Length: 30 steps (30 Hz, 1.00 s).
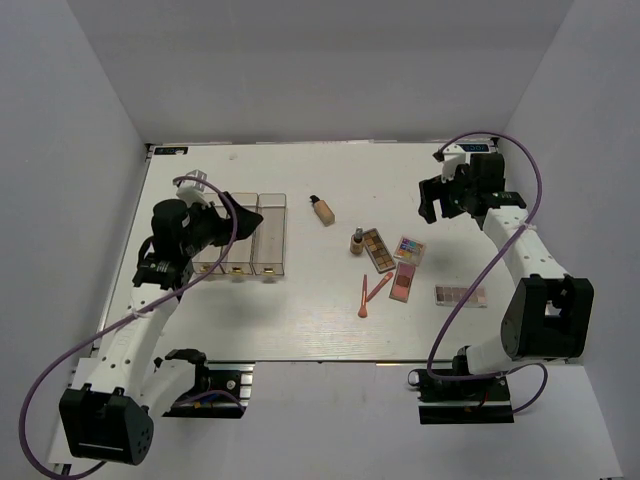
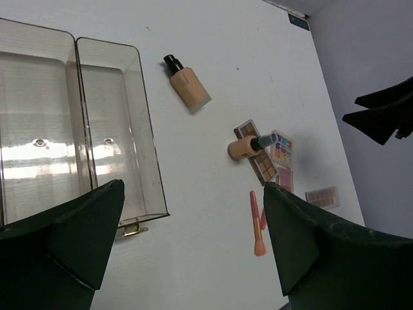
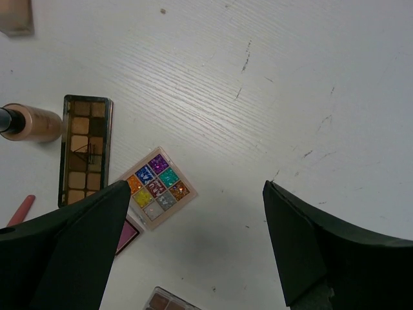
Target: Organize the makeup
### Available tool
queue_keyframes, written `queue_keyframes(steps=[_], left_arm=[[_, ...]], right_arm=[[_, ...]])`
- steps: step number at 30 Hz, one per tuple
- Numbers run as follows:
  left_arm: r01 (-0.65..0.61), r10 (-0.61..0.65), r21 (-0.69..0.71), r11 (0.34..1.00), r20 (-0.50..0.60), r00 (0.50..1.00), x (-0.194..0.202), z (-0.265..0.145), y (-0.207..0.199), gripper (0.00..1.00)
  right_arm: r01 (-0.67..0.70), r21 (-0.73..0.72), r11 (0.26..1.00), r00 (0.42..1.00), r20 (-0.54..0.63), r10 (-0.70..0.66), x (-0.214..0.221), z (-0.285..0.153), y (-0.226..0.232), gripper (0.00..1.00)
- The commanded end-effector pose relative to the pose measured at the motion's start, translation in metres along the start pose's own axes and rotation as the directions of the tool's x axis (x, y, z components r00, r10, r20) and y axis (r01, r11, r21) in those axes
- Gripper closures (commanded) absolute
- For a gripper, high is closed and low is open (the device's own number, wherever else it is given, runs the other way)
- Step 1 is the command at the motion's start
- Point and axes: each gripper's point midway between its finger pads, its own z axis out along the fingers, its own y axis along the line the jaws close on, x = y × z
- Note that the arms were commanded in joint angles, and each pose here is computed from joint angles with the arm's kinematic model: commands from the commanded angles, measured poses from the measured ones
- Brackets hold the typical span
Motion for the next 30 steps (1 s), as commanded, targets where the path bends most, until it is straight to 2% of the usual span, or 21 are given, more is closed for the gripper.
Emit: queue_keyframes(steps=[1, 8, 14, 17, 20, 21, 22, 23, 24, 26, 27, 28, 29, 30], left_arm=[[-0.02, 0.018, 0.087, 0.996, 0.026, 0.999, -0.019, 0.001, -0.022, 0.02], [0.011, -0.005, 0.151, 0.988, -0.044, 0.999, -0.021, 0.025, -0.034, 0.02], [0.01, 0.007, 0.186, 0.983, -0.092, 0.996, -0.026, 0.055, -0.054, 0.02], [0.005, 0.023, 0.204, 0.979, -0.138, 0.99, -0.023, 0.077, -0.069, 0.08], [0.008, 0.032, 0.184, 0.983, -0.211, 0.977, -0.005, 0.103, -0.075, 0.15], [-0.002, 0.041, 0.19, 0.982, -0.203, 0.978, -0.012, 0.109, -0.083, 0.22], [-0.003, 0.04, 0.165, 0.986, -0.225, 0.974, -0.006, 0.115, -0.082, 0.29], [-0.001, 0.038, 0.14, 0.99, -0.266, 0.963, 0.008, 0.129, -0.08, 0.37], [-0.011, 0.045, 0.136, 0.991, -0.256, 0.966, 0.0, 0.136, -0.088, 0.53], [-0.027, 0.042, 0.055, 0.998, -0.29, 0.956, 0.011, 0.149, -0.083, 0.62], [-0.033, 0.041, 0.031, 0.999, -0.296, 0.954, 0.012, 0.163, -0.084, 0.61], [-0.042, 0.025, -0.051, 0.998, -0.302, 0.953, 0.016, 0.168, -0.073, 0.56], [-0.05, 0.021, -0.084, 0.995, -0.312, 0.95, 0.022, 0.172, -0.074, 0.46], [-0.046, -0.003, -0.139, 0.989, -0.333, 0.943, 0.028, 0.182, -0.07, 0.3]], right_arm=[[0.032, 0.003, 0.999, 0.999, 0.039, -0.032, -0.019, -0.006, -0.004, 0.11], [0.093, -0.027, 0.995, 0.995, 0.039, -0.092, -0.016, -0.006, 0.0, 0.11], [0.148, -0.134, 0.98, 0.988, 0.068, -0.14, -0.013, -0.011, 0.022, 0.11], [0.136, -0.164, 0.977, 0.989, 0.084, -0.124, -0.016, -0.013, 0.028, 0.13], [0.129, -0.164, 0.978, 0.99, 0.074, -0.118, -0.012, -0.012, 0.029, 0.41], [0.123, -0.146, 0.982, 0.991, 0.069, -0.114, -0.009, -0.012, 0.025, 0.63], [0.121, -0.138, 0.983, 0.991, 0.068, -0.113, -0.007, -0.011, 0.025, 0.7], [0.121, -0.135, 0.983, 0.991, 0.068, -0.113, -0.006, -0.011, 0.025, 0.73], [0.112, -0.126, 0.986, 0.992, 0.064, -0.104, -0.003, -0.011, 0.024, 0.7], [0.101, -0.123, 0.987, 0.993, 0.065, -0.094, -0.002, -0.011, 0.024, 0.56], [0.095, -0.122, 0.988, 0.994, 0.067, -0.087, -0.003, -0.011, 0.025, 0.41], [0.09, -0.121, 0.989, 0.994, 0.068, -0.082, -0.002, -0.01, 0.025, 0.37], [0.082, -0.119, 0.989, 0.995, 0.065, -0.074, 0.0, -0.01, 0.025, 0.3], [0.077, -0.117, 0.99, 0.995, 0.068, -0.069, -0.001, -0.008, 0.025, 0.28]])
